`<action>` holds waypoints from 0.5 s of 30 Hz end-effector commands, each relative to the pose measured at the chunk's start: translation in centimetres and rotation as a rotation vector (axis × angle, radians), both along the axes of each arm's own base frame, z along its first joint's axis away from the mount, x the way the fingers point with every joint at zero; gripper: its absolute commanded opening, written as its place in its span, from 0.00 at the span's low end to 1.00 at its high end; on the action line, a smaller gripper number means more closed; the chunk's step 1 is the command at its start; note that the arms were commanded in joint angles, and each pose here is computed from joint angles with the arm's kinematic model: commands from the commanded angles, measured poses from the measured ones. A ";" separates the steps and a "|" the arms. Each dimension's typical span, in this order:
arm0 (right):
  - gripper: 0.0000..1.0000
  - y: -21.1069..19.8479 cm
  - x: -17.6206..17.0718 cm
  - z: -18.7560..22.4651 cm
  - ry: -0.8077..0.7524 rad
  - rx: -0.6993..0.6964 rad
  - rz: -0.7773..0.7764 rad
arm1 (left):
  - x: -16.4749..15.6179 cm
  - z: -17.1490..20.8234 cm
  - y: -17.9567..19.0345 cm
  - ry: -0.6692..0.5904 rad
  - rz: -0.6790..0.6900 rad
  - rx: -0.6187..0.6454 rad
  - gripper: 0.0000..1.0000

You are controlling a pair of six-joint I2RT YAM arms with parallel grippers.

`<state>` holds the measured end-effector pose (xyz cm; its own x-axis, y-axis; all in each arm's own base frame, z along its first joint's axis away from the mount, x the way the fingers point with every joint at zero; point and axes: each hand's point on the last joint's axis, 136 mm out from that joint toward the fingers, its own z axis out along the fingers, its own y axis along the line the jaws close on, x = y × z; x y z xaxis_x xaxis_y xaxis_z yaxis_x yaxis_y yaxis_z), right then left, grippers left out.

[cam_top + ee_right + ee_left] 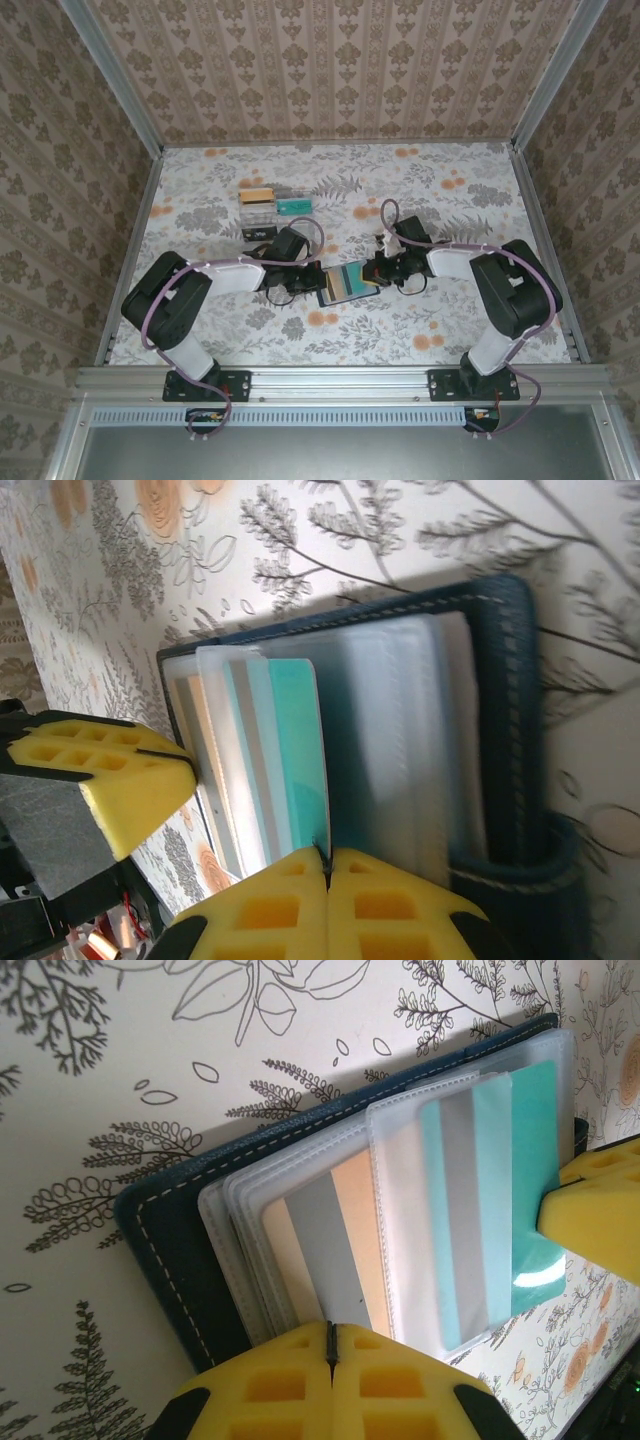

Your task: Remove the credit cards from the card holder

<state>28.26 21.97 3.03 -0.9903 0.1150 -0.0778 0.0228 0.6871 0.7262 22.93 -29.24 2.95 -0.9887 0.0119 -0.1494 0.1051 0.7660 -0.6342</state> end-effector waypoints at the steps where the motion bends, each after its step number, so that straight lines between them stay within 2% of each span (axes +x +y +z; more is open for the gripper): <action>1: 0.05 -1.6 -1.4 -0.7 0.031 -0.042 -0.012 | -1.8 -2.7 2.3 0.079 0.006 0.106 0.00; 15: 0.06 -2.2 -0.9 0.0 0.017 -0.008 -0.049 | -1.7 -2.5 2.2 0.073 0.007 0.101 0.00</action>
